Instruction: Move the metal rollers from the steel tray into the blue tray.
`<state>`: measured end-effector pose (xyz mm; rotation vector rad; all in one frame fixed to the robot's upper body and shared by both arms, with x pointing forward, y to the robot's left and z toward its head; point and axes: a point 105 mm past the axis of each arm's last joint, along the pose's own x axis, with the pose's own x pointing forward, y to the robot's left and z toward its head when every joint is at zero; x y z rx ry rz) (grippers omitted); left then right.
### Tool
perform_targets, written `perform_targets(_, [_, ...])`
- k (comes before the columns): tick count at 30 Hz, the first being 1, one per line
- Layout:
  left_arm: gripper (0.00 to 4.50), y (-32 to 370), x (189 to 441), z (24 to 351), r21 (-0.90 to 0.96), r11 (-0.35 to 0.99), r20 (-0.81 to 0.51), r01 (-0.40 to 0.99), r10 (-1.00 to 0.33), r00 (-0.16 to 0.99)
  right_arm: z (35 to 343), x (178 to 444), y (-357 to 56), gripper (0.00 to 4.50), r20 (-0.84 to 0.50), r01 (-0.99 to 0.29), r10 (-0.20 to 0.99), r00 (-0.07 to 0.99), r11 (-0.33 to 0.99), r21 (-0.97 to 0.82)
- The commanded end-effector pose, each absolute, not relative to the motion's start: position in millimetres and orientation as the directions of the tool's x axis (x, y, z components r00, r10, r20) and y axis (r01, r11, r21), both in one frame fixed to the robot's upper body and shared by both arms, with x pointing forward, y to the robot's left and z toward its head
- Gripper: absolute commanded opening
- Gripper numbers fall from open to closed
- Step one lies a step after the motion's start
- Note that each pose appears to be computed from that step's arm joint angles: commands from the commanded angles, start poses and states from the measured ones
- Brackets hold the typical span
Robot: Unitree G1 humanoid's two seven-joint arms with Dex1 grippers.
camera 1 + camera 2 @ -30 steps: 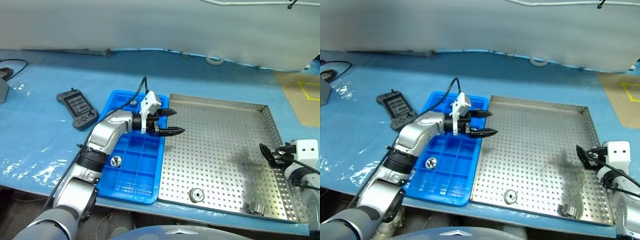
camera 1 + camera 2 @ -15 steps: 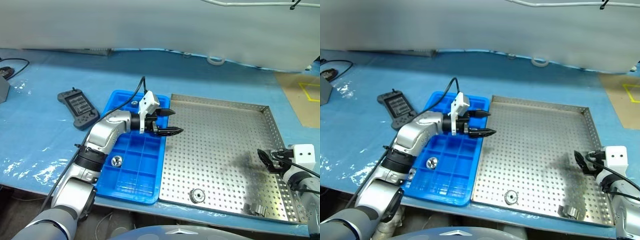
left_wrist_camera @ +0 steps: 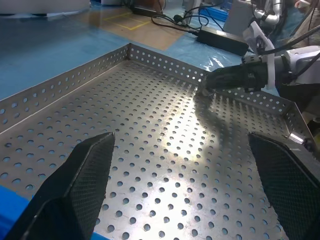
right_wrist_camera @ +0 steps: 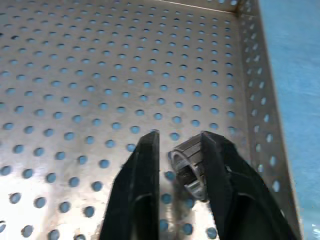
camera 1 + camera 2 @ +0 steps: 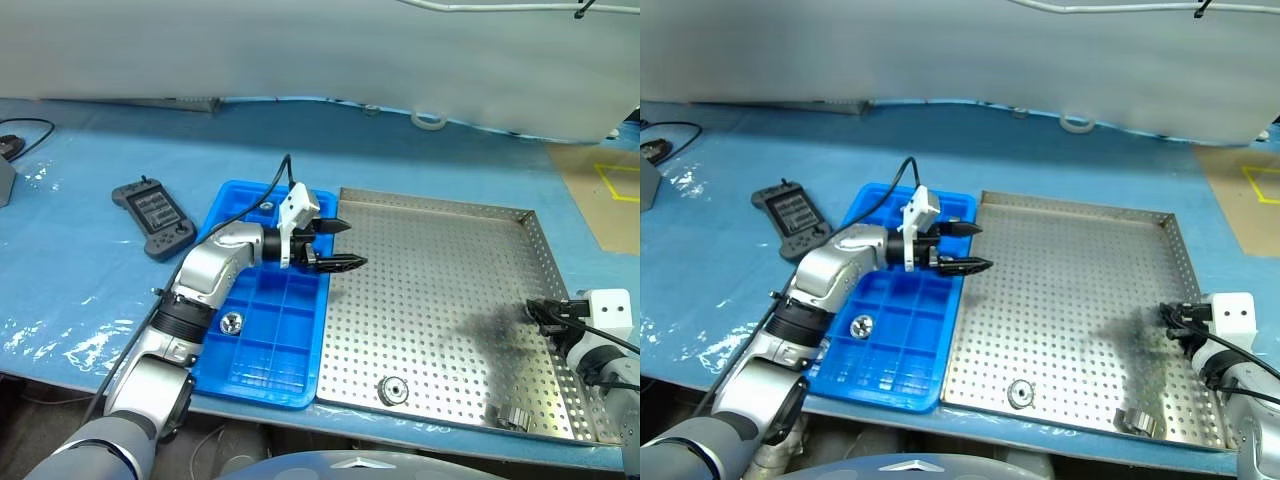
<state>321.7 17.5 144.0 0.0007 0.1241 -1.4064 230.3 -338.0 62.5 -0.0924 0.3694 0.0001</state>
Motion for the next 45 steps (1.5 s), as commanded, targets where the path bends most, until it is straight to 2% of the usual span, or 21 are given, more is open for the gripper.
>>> perform_targets(1, [4.5, 15, 324, 158, -0.024, 0.157, -0.051, 0.987, -0.987, 0.156, 74, 235, -327, 0.29, -0.339, -0.063, 0.036, 0.94, 0.996, -0.07])
perform_targets(2, [4.5, 16, 325, 157, -0.024, 0.16, -0.05, 0.987, -0.986, 0.158, 76, 236, -324, 0.02, -0.334, -0.076, 0.052, 0.941, 0.995, -0.06])
perform_targets(8, [4.5, 27, 335, 126, -0.035, 0.182, -0.065, 0.983, -0.982, 0.179, 84, 238, -307, 0.02, -0.311, -0.16, 0.158, 0.937, 0.987, 0.019])
perform_targets(12, [4.5, 37, 342, 105, -0.041, 0.197, -0.077, 0.98, -0.978, 0.194, 108, 240, -293, 0.02, -0.187, -0.226, 0.254, 0.949, 0.961, 0.16])
perform_targets(14, [4.5, 39, 345, 103, -0.037, 0.196, -0.075, 0.98, -0.978, 0.193, 118, 242, -295, 0.02, -0.141, -0.217, 0.243, 0.96, 0.96, 0.177])
perform_targets(17, [4.5, 40, 347, 103, -0.032, 0.194, -0.073, 0.981, -0.979, 0.191, 121, 246, -309, 0.02, -0.142, -0.159, 0.172, 0.975, 0.982, 0.099])
perform_targets(21, [4.5, 38, 347, 105, -0.024, 0.185, -0.068, 0.983, -0.981, 0.183, 118, 245, -316, 0.85, -0.154, -0.148, 0.153, 0.976, 0.988, 0.046])
perform_targets(25, [4.5, 37, 345, 106, -0.023, 0.179, -0.065, 0.984, -0.982, 0.177, 108, 238, -321, 2.21, -0.196, -0.113, 0.136, 0.971, 0.986, 0.125])
perform_targets(32, [4.5, 37, 343, 107, -0.024, 0.178, -0.062, 0.984, -0.982, 0.176, 97, 235, -334, 4.46, -0.233, -0.022, 0.034, 0.972, 0.998, 0.052])
perform_targets(40, [4.5, 37, 344, 111, -0.021, 0.185, -0.038, 0.982, -0.982, 0.184, 73, 227, -348, 4.46, -0.307, 0.052, -0.03, 0.951, 0.997, 0.063])
perform_targets(45, [4.5, 35, 346, 134, -0.013, 0.161, 0.01, 0.987, -0.987, 0.161, 66, 225, -345, 4.46, -0.323, 0.045, -0.024, 0.946, 0.997, 0.058])
